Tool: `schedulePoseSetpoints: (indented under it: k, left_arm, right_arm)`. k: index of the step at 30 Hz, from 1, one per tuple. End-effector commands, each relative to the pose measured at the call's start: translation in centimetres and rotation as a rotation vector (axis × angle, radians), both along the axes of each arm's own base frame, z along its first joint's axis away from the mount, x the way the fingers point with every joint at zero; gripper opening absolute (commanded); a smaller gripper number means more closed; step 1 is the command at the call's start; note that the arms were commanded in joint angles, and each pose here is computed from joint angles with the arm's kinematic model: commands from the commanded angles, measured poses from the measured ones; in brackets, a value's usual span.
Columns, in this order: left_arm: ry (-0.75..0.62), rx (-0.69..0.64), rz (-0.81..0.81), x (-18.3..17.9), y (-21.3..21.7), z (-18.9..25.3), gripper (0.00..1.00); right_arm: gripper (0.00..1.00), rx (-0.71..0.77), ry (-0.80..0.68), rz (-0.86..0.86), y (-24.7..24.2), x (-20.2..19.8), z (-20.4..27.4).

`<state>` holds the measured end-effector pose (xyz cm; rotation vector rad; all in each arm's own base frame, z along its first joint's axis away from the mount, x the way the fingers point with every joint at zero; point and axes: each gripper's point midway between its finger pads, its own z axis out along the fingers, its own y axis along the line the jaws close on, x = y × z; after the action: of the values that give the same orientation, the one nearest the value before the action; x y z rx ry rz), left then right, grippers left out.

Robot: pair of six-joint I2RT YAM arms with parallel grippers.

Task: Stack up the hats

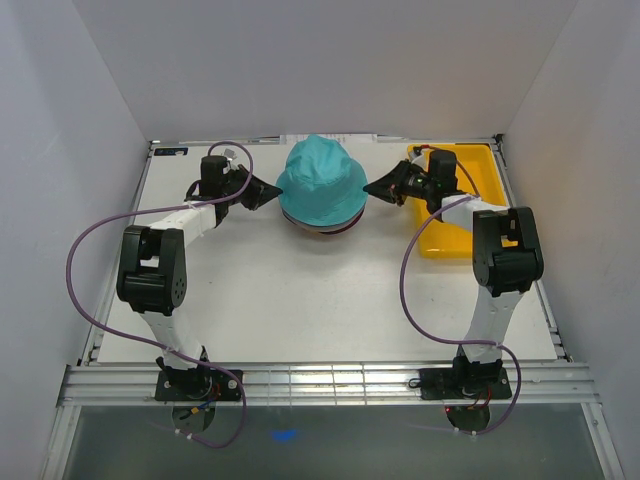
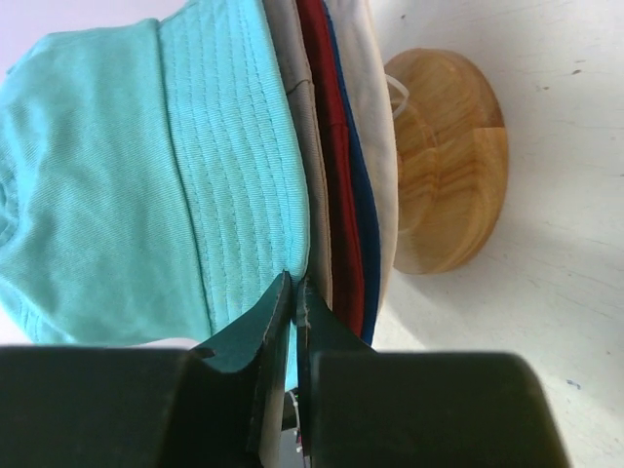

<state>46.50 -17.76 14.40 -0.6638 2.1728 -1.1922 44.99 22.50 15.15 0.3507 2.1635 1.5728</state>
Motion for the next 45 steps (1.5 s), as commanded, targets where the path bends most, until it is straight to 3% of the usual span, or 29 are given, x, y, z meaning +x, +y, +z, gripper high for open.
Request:
schedulePoseSetpoints:
  k: [1, 9, 22, 31, 35, 40, 45]
  left_arm:
    - [0.03, 0.06, 0.033, 0.5, 1.3, -1.5, 0.0]
    - [0.082, 0.079, 0.032, 0.1, 1.5, -4.0, 0.0]
    - [0.081, 0.106, 0.024, 0.2, 1.9, -4.9, 0.0]
    - [0.07, 0.096, -0.004, 0.2, 1.5, -3.6, 0.0]
    - [0.039, 0.089, -0.015, 0.3, 1.3, -2.0, 0.11]
    - [0.004, 0.096, -0.019, 0.5, 1.4, -0.2, 0.36]
    - [-0.028, 0.114, -0.015, 0.6, 1.6, 1.7, 0.48]
  right_arm:
    - [0.08, -0.147, 0.026, -0.029, -1.4, 0.4, -2.5]
    - [0.08, -0.286, 0.067, -0.039, -2.7, 0.6, -5.7]
    - [0.08, -0.339, 0.097, -0.034, -3.2, 0.3, -8.1]
    - [0.08, -0.321, 0.032, -0.023, -2.8, 1.2, -4.8]
    - [0.12, -0.296, -0.012, -0.014, -2.4, 1.8, -2.5]
    - [0.24, -0.282, -0.044, -0.011, -2.3, 2.3, -0.5]
    - [0.38, -0.283, -0.072, -0.012, -2.2, 2.5, 1.0]
